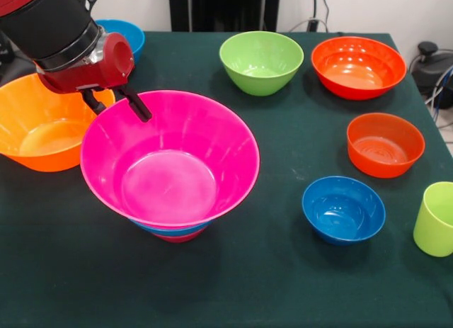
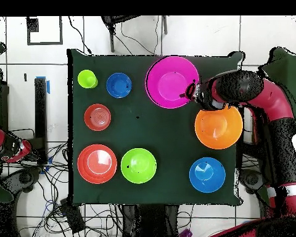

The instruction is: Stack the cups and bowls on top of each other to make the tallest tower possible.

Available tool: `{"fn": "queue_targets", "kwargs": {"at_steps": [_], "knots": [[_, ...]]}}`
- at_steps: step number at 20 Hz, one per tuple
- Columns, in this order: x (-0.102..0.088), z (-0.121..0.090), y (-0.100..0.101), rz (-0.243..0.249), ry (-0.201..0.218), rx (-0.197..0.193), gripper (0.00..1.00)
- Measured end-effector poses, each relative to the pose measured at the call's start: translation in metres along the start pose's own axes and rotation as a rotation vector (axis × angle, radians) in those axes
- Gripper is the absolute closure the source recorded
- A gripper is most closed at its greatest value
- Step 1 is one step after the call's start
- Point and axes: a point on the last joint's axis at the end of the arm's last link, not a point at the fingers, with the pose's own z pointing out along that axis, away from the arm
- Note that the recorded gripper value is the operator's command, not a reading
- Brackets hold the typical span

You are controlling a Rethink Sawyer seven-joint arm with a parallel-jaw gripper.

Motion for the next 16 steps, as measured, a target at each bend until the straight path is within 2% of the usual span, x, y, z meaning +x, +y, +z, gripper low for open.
{"fn": "queue_targets", "kwargs": {"at_steps": [7, 16], "knots": [[0.001, -0.001, -0.001, 0.001, 0.005, 0.002, 0.0], [0.005, -0.013, -0.006, 0.01, 0.051, 0.01, 0.0]]}}
